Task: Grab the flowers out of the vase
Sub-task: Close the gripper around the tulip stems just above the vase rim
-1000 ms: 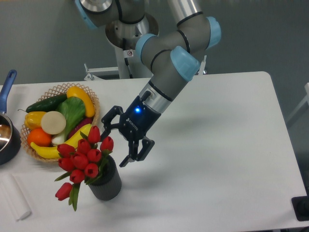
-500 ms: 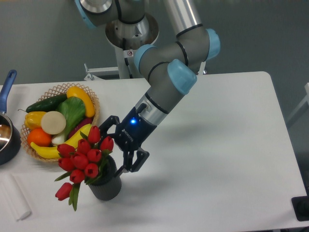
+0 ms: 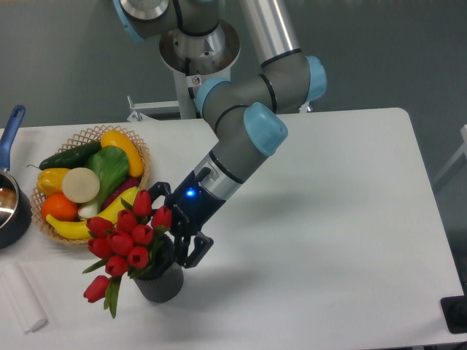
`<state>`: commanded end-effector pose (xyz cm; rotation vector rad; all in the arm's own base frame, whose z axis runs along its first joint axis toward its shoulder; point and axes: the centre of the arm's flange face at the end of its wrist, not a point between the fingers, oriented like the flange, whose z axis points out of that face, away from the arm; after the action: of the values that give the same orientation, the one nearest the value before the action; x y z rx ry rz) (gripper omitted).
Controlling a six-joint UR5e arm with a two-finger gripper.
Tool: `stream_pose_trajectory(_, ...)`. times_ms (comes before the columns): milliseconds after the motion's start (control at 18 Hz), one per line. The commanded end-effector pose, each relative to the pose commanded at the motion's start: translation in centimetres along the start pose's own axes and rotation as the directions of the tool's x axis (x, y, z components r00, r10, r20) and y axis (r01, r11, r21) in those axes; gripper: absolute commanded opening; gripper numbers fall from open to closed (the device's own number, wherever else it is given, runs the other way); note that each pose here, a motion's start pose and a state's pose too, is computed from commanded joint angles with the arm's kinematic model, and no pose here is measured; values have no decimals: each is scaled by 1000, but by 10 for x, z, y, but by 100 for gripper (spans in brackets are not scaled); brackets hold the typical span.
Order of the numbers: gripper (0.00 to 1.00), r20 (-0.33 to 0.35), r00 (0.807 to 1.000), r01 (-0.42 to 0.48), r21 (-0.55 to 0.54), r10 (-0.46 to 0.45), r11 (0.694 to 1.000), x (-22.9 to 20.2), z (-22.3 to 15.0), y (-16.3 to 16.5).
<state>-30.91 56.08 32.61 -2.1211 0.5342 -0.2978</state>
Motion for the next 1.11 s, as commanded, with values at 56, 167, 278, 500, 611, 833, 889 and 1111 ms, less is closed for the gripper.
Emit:
stream_pose_trajectory(56, 89, 2, 1000, -2, 2, 2, 1000, 0, 0, 0)
stream_pose_trajectory(167, 80, 4, 1000, -7, 3, 7, 1000, 0, 0, 0)
stream_pose_trajectory(278, 70, 6, 1000, -10, 4, 10, 1000, 0, -1, -1)
stream_pose_trajectory(500, 59, 8, 1000, -11, 3, 11, 1000, 0, -1, -2)
stream_pose_trajectory(611, 52, 8, 1000, -12, 5, 12, 1000, 0, -2, -3)
stream_pose_trajectory(833, 44, 11, 1000, -14, 4, 14, 1000, 0, -3, -3)
stream_pose_trajectory(889, 44, 11, 1000, -16, 5, 15, 1000, 0, -4, -4)
stream_pose_trajectory(1111, 44, 17, 1000, -12, 6, 12, 1000, 0, -8, -3)
